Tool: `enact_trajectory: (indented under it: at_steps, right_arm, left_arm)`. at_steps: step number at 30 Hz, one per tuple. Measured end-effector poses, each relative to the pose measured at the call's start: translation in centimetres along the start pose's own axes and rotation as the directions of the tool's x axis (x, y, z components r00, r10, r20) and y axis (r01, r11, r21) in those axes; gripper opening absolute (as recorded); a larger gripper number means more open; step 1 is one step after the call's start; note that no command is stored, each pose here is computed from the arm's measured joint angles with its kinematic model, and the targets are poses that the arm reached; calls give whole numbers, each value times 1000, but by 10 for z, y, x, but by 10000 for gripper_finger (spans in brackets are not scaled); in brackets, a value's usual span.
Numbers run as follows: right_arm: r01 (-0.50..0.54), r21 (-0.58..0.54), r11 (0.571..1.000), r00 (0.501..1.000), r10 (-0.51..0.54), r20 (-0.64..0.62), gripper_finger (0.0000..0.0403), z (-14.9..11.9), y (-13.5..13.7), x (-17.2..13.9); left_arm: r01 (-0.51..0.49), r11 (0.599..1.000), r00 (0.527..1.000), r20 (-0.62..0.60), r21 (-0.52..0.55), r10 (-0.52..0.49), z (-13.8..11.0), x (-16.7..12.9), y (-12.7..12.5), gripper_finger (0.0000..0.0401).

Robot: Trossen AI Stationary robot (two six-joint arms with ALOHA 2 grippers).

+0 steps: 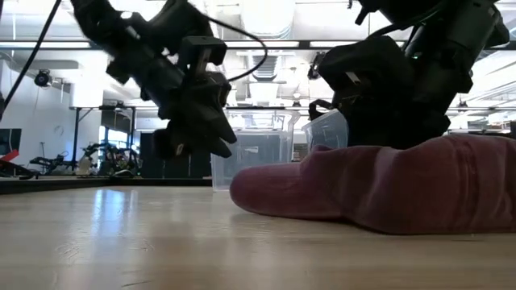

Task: Pick & Place hat
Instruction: Put the red cap into the left transparent bin

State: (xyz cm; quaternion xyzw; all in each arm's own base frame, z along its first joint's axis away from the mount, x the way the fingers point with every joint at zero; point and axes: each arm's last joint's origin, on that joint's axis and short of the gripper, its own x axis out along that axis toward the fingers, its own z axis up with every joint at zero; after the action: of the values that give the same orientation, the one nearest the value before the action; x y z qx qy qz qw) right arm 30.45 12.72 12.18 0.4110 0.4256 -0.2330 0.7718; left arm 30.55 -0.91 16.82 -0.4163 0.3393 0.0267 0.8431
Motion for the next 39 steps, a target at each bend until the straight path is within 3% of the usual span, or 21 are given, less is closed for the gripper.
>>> enact_trajectory:
  at_steps: [6,14,24,31,39]
  right_arm:
    - [-23,-48,999,1000,23,16,159,1,2,1]
    - [-56,-85,995,998,59,36,162,9,4,3]
    - [-185,-35,982,970,189,153,159,54,6,13]
    - [-234,-109,966,954,250,165,157,84,21,7]
    - [-113,-100,989,988,122,92,155,87,21,2]
  left_arm:
    - [129,982,990,76,-138,-120,-8,-2,18,97]
    - [98,972,995,55,-214,-88,-18,-3,30,97]
    - [49,975,998,36,-215,-42,-24,-3,36,97]
    - [39,978,999,40,-206,-31,-24,-3,37,97]
    - [149,977,982,134,-151,-129,-15,-5,28,97]
